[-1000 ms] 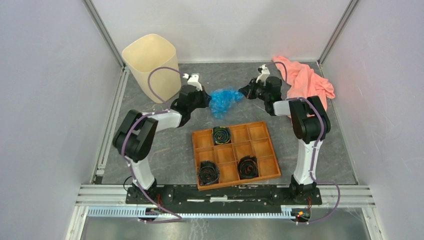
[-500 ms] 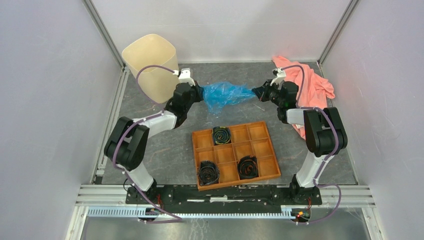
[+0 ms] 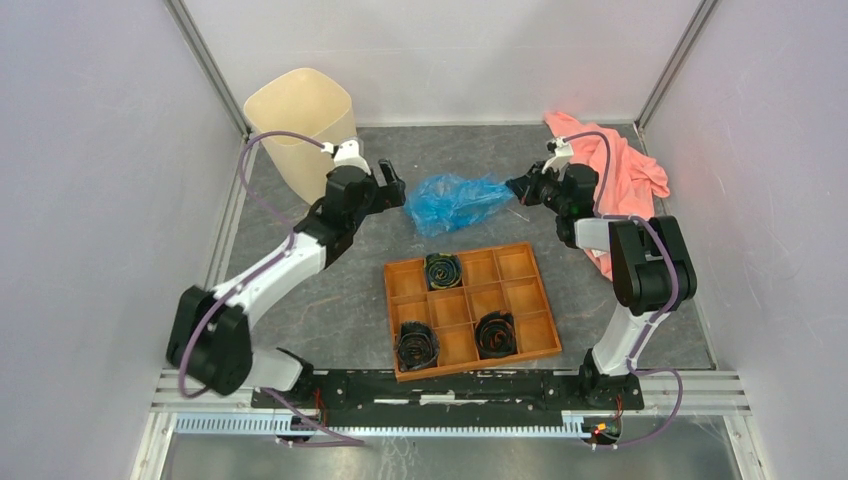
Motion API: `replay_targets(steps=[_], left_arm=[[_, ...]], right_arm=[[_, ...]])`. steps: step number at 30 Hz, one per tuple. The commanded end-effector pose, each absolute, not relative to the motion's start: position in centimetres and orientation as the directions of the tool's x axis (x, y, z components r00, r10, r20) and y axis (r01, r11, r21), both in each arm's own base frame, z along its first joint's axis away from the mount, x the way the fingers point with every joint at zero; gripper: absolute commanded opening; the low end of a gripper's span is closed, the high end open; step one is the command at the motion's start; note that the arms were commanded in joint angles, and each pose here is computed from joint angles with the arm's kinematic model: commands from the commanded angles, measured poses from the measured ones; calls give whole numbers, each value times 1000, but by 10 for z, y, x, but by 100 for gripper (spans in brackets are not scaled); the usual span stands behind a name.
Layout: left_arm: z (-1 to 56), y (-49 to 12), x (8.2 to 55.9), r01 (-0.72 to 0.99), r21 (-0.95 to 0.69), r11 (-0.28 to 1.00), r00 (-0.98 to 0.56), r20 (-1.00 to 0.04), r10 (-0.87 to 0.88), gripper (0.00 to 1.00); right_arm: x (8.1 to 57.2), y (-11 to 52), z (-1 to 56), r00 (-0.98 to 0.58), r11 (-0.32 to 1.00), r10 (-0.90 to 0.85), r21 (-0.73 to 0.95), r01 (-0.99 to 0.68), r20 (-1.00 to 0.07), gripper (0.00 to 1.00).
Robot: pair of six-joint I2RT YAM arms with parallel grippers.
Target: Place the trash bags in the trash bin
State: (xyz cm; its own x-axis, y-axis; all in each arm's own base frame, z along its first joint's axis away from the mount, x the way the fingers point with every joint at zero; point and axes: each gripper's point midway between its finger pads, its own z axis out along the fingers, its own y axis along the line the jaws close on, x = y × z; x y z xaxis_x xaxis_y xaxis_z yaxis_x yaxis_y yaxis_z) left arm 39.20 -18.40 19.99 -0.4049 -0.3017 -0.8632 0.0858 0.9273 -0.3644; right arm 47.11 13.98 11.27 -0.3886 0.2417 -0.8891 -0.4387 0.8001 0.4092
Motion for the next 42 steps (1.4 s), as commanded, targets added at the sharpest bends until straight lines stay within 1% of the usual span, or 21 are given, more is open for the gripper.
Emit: replay_targets(steps=[1, 4, 5, 6, 8, 11, 13, 16, 20, 22, 24, 25, 26, 27, 29, 30, 32, 33, 35, 38, 42], left_arm=[[202, -229, 355, 220, -284, 933, -459, -874, -158, 100], [195, -281, 345, 321, -110, 941, -461, -886, 54, 100], [201, -285, 351, 299, -36, 954, -438, -893, 104, 100], [187, -297, 352, 293, 57, 954, -446, -875, 189, 100], [181, -314, 363, 265, 177, 948, -441, -852, 282, 100], [171, -335, 380, 235, 271, 934, -433, -831, 350, 100], [162, -337, 389, 199, 326, 924, -429, -819, 381, 95], [152, -338, 399, 165, 389, 906, -427, -800, 421, 82], [134, -338, 413, 132, 464, 876, -429, -769, 473, 78], [129, -335, 420, 103, 487, 868, -434, -763, 479, 72], [126, -329, 428, 82, 476, 876, -442, -770, 460, 67], [126, -326, 434, 75, 467, 881, -448, -773, 449, 62], [127, -322, 438, 66, 464, 883, -453, -775, 441, 54], [131, -315, 442, 48, 466, 883, -458, -776, 434, 43], [147, -309, 446, 27, 461, 887, -450, -786, 423, 24], [159, -307, 446, 24, 448, 894, -440, -798, 412, 16], [184, -308, 441, 43, 402, 915, -416, -825, 382, 6], [199, -308, 437, 56, 366, 929, -404, -843, 356, 3], [225, -306, 427, 90, 301, 949, -382, -870, 312, 2], [261, -308, 410, 170, 187, 968, -352, -905, 237, 2], [286, -312, 394, 311, -12, 950, -416, -901, 125, 2]], right_arm=[[477, 136, 131, -352, 800, 254, 400, -447, -901, 3], [476, 133, 132, -351, 799, 261, 405, -445, -899, 3], [476, 133, 132, -349, 798, 262, 406, -446, -900, 3], [476, 132, 133, -347, 799, 265, 407, -443, -899, 4], [475, 131, 134, -344, 797, 273, 411, -442, -898, 4], [474, 127, 137, -334, 800, 278, 410, -439, -901, 4], [474, 125, 137, -334, 802, 279, 410, -435, -900, 4], [474, 122, 137, -334, 800, 287, 416, -432, -898, 5], [473, 121, 139, -332, 792, 297, 425, -438, -895, 5], [473, 121, 141, -326, 790, 298, 424, -444, -897, 5], [472, 122, 144, -319, 785, 296, 420, -456, -900, 6], [471, 124, 145, -315, 781, 292, 415, -467, -903, 6], [471, 125, 147, -311, 777, 286, 409, -478, -906, 7], [470, 126, 148, -307, 777, 281, 403, -484, -909, 8], [470, 125, 152, -295, 780, 272, 389, -491, -916, 12], [469, 125, 154, -292, 780, 266, 383, -495, -919, 14], [467, 126, 160, -276, 779, 258, 368, -507, -926, 17], [466, 126, 164, -269, 777, 257, 364, -513, -928, 18], [462, 131, 175, -248, 767, 257, 353, -536, -934, 21], [453, 138, 189, -224, 754, 248, 333, -567, -943, 29], [441, 142, 198, -234, 749, 235, 329, -575, -944, 39]])
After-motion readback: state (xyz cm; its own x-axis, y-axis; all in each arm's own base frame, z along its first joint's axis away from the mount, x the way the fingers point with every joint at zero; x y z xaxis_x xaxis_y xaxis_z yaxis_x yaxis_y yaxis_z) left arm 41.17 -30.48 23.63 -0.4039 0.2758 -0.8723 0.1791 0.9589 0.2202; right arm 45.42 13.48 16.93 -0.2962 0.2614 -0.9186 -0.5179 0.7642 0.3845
